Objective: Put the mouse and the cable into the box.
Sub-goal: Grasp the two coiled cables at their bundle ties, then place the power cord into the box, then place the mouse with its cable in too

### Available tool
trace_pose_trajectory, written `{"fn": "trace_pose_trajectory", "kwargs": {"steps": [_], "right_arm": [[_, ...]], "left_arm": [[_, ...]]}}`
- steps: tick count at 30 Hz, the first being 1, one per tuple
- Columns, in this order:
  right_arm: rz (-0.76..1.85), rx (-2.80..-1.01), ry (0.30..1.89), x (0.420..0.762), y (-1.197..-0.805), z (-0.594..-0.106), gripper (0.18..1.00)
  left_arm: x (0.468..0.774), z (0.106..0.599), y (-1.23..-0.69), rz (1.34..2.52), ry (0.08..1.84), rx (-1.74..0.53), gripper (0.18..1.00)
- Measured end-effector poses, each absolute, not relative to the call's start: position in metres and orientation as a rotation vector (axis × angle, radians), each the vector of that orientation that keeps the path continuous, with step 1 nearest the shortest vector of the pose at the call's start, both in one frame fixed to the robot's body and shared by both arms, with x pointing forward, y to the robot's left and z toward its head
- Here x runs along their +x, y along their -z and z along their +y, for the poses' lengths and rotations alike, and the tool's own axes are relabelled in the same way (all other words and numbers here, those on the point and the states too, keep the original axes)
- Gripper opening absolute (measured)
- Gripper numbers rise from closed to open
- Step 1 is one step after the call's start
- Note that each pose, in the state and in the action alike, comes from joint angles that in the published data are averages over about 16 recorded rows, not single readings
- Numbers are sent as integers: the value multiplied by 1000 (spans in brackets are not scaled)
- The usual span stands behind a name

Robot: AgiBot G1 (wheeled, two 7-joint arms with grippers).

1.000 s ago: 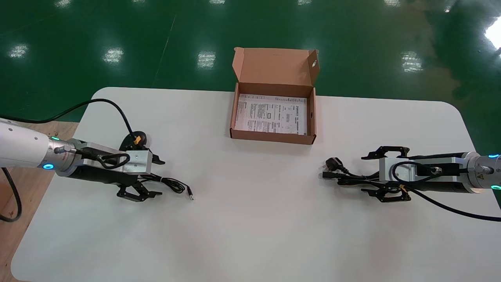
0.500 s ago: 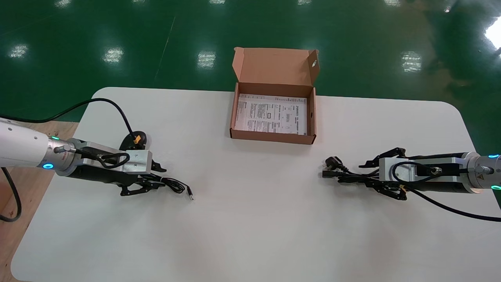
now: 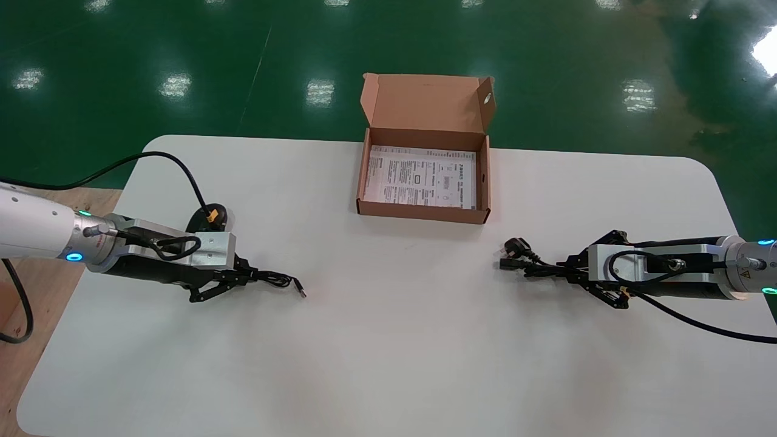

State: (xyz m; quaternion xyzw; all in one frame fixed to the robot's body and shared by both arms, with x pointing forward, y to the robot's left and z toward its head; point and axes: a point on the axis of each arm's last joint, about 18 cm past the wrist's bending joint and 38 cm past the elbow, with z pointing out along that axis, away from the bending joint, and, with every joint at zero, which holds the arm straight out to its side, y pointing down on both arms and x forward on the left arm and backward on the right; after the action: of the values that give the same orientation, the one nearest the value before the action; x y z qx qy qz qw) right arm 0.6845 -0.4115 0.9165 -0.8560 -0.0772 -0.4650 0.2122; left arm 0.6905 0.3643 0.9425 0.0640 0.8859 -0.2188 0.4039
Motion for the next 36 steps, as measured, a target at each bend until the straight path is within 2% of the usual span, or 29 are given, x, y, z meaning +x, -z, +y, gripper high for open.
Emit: {"fn": "trace_pose_trajectory", "kwargs": {"steps": [7,13,19,27,36], "right_arm": [[-212,-2296,1376,685,-957,-410,250],[-242,-2181,1489,692,-1013,-388,247],[-316,-2092,1579,712,-1050,-337,247],[-429,-2071,1616,741,-1045,-259,247],[-508,-2125,1618,756,-1020,-221,246]], "left_arm": [[681,368,-1019,2077,574,215,237],[656,359,-1131,1838,540,326,234],[622,330,-1235,1599,454,440,233],[590,283,-1314,1398,360,543,233],[575,257,-1338,1341,312,609,232]]}}
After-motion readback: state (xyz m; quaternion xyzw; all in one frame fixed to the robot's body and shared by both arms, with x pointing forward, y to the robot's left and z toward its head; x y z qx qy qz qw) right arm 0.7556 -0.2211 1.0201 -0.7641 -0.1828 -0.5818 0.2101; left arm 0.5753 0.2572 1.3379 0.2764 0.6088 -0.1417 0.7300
